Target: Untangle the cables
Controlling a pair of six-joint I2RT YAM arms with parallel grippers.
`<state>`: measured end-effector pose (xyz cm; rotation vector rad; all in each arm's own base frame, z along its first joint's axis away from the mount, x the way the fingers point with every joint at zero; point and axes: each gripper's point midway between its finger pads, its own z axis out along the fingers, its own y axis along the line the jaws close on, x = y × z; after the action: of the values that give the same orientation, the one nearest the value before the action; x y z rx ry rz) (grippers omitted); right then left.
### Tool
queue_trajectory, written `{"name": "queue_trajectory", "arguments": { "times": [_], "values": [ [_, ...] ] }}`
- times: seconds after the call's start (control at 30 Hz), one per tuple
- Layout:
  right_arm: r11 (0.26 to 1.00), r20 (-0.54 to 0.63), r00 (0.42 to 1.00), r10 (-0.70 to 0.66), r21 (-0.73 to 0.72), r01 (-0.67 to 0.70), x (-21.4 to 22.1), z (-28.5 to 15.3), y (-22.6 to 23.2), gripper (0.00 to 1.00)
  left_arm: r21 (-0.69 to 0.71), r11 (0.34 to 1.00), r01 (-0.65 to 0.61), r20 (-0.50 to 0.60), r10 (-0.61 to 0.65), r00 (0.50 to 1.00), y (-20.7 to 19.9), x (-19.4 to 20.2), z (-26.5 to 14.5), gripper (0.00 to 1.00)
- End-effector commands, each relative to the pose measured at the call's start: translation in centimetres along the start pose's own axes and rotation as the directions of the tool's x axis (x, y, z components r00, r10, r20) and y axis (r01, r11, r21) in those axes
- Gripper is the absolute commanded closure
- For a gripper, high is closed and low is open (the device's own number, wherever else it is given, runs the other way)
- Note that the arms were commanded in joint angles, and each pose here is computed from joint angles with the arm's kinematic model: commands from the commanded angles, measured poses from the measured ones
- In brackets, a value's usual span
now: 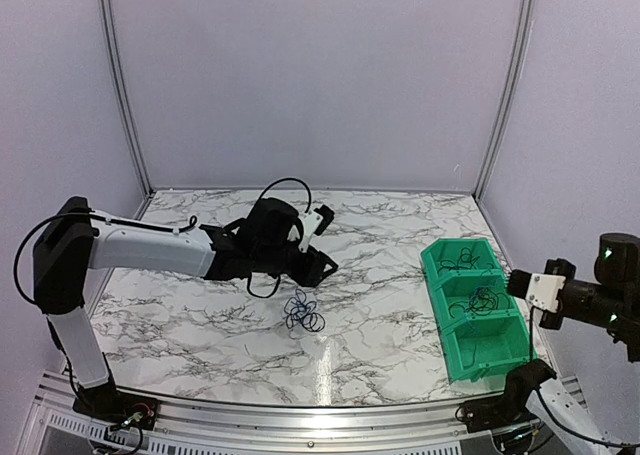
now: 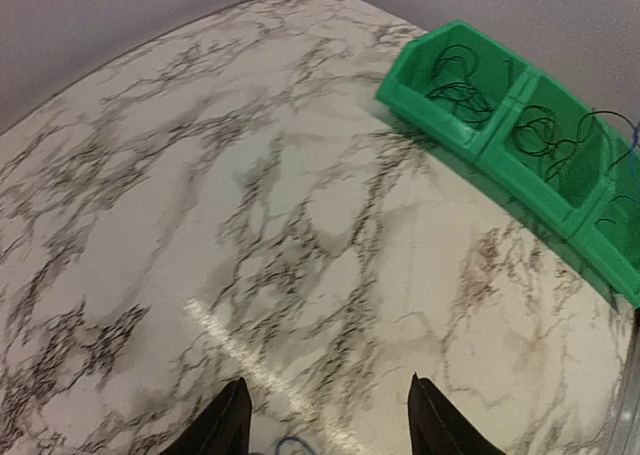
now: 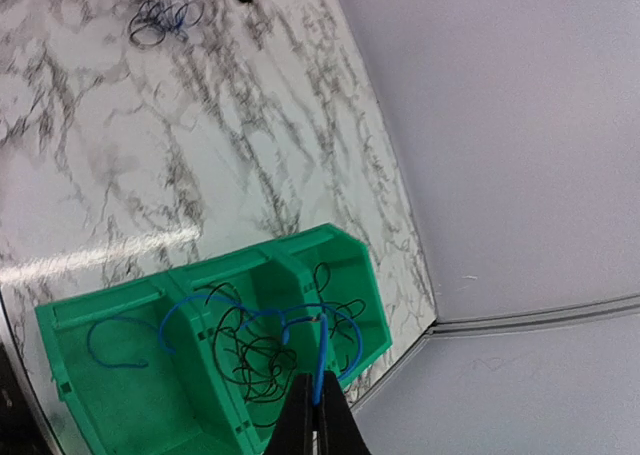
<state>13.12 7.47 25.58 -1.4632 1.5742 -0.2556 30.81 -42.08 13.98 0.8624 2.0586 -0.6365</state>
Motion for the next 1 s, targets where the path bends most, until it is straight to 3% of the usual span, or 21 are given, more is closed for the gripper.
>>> {"name": "queue_trajectory", "arguments": {
  "times": [0.0, 0.2, 0.47, 0.87, 0.97],
  "values": [
    [0.986, 0.241, 0.965, 0.098, 0.11, -0.128, -5.9, -3.0, -5.1, 1.0, 0.321, 0.945, -0.058, 0.095, 0.029, 0.995, -10.9, -3.8, 1.4, 0.44],
    [0.981, 0.313, 0.937, 0.157, 0.057, -0.184, -7.5, -3.4, -5.4, 1.0, 0.426, 0.899, -0.096, 0.154, 0.032, 0.987, -17.2, -4.8, 6.3, 0.43],
    [0.982, 0.324, 0.934, 0.151, 0.061, -0.18, -7.7, -3.9, -5.2, 1.0, 0.566, 0.819, -0.093, 0.214, -0.037, 0.976, -23.0, -6.3, 8.0, 0.42],
    [0.983, 0.329, 0.932, 0.152, 0.047, -0.177, -7.5, -3.6, -4.7, 1.0, 0.639, 0.76, -0.12, 0.317, -0.118, 0.941, -26.0, -8.6, 9.5, 0.42],
    [0.983, 0.331, 0.931, 0.154, 0.041, -0.177, -7.6, -3.6, -4.6, 1.0, 0.642, 0.76, -0.106, 0.324, -0.143, 0.935, -26.2, -8.9, 10.8, 0.48]
  ]
}}
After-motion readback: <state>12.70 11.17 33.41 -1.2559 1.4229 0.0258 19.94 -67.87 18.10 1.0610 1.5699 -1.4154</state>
